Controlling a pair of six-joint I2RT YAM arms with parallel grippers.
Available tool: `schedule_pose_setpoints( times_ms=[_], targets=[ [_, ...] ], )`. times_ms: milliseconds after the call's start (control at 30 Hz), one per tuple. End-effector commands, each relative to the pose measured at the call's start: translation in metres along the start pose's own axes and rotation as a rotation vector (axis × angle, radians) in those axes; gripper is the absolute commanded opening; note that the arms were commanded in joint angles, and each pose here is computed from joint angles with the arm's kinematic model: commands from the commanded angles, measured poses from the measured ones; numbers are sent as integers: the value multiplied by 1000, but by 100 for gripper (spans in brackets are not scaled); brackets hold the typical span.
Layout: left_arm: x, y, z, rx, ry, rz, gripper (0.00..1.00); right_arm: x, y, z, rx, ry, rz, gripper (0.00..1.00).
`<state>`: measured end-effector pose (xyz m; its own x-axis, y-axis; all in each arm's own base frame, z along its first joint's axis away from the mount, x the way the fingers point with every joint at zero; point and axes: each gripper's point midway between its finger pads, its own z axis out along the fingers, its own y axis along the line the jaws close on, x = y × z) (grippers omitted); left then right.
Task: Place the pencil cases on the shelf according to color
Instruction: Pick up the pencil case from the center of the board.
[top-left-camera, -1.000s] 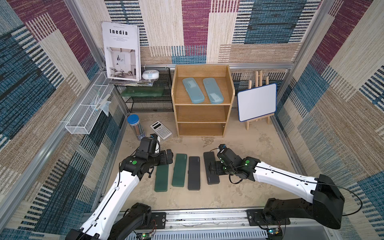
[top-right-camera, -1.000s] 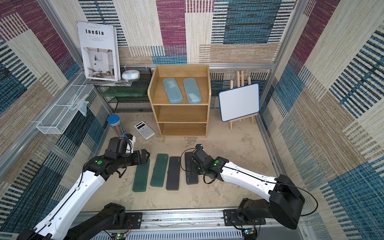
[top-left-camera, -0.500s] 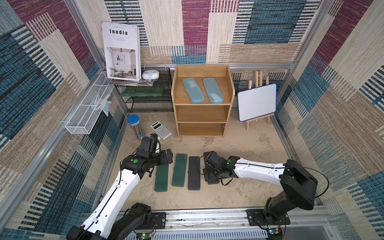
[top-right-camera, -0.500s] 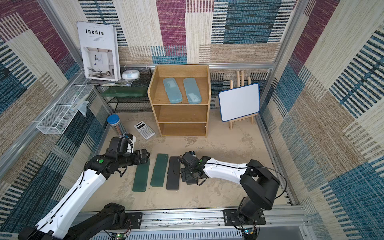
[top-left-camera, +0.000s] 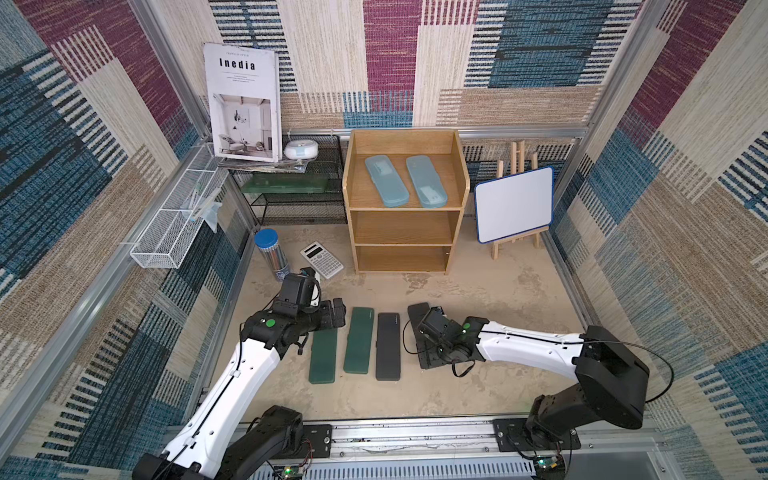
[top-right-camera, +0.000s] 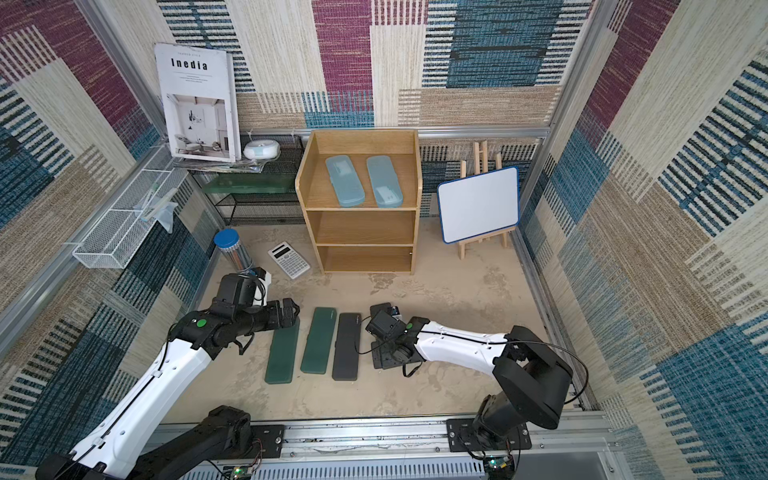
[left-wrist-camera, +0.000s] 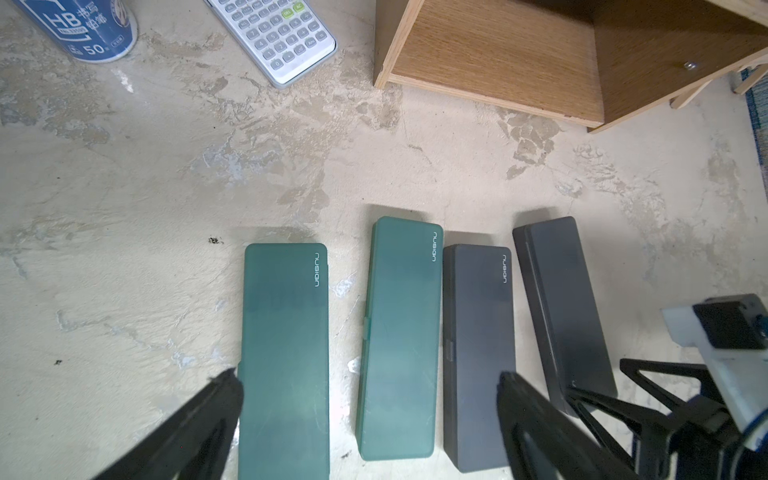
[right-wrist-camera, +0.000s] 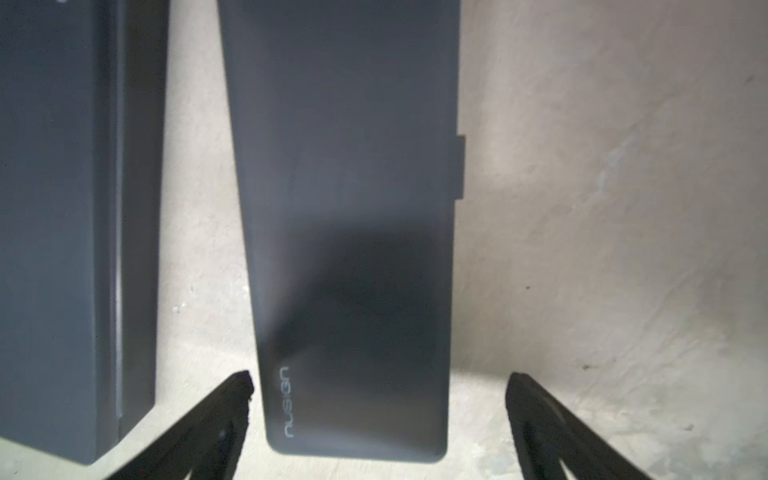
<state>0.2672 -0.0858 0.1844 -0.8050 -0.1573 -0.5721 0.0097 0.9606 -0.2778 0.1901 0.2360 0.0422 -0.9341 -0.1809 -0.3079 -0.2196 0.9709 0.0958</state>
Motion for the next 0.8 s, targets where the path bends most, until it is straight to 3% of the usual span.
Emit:
schedule_pose_setpoints(
  times_ms=[0, 367, 767],
  targets=[
    [1, -2, -2, 9, 2, -1, 100, -2, 7, -3, -39, -14, 12, 99],
    [1, -2, -2, 14, 5, 1, 100, 14, 11, 17, 49, 39, -4, 100],
    [2, -3, -2, 16, 5, -1, 100, 27, -2, 28, 98, 14, 11, 85]
  ],
)
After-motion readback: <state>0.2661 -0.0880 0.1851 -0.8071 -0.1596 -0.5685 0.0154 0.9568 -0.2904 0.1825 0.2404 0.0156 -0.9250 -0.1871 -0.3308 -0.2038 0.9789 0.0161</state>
